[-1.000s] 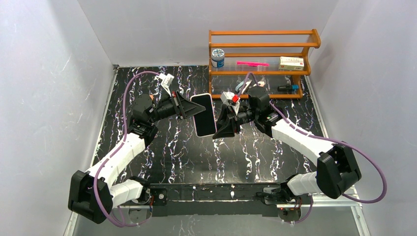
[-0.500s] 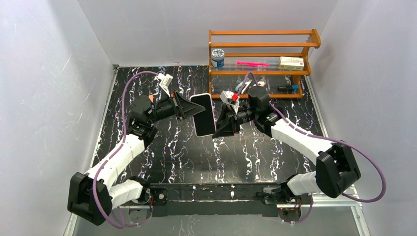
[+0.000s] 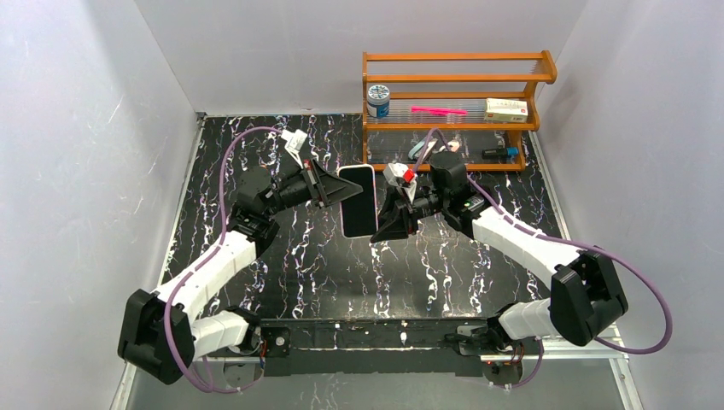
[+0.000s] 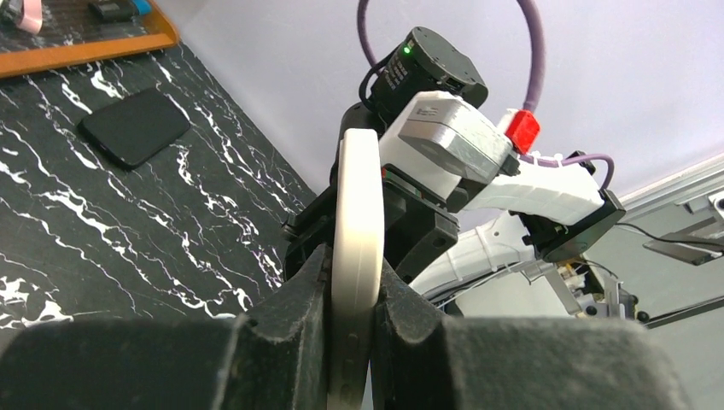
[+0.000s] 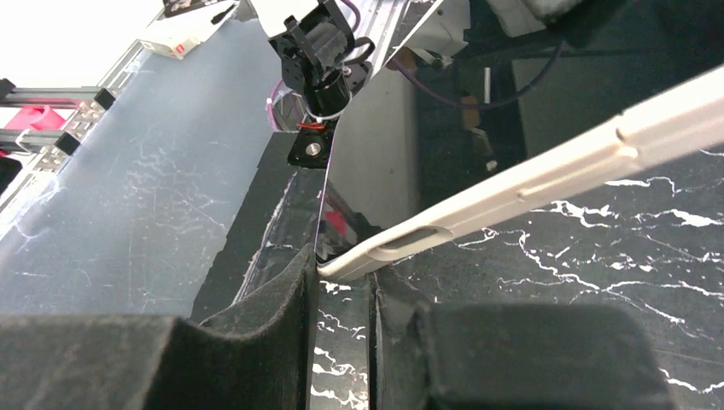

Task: Take the phone out of the phone case
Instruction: Remove the phone case from the phone.

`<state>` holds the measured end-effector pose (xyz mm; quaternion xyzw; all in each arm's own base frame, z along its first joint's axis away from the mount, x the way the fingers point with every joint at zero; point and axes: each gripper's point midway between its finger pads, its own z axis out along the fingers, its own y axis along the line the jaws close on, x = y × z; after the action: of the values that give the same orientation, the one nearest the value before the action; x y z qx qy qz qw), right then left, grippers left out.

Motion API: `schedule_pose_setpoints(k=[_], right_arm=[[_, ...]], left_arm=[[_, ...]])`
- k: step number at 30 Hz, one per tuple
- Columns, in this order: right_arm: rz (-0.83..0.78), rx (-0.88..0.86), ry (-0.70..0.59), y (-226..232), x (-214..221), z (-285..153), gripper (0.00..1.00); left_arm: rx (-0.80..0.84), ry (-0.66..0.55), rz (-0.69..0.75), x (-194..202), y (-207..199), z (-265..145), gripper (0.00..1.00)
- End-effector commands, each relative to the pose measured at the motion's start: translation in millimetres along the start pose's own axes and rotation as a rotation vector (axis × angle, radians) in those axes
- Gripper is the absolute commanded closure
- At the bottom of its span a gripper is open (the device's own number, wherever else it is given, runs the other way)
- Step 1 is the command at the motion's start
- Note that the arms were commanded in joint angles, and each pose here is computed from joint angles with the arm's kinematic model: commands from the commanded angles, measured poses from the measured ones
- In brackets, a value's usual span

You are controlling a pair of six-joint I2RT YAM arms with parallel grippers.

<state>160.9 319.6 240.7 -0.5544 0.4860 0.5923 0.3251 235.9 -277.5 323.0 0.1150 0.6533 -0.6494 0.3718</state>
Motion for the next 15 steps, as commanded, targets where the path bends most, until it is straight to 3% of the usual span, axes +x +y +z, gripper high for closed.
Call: schedule_pose_setpoints(k=[1, 15], right_arm=[[-0.258, 0.185, 0.006, -38, -27, -5, 0.99], [-0.374, 0.263, 0.002, -45, -49, -13, 0.99]], left_arm=[[0.061, 0.086, -0.177, 23, -20, 9, 1.00], [0.007, 0.067, -0.248, 20, -3, 17, 1.00]])
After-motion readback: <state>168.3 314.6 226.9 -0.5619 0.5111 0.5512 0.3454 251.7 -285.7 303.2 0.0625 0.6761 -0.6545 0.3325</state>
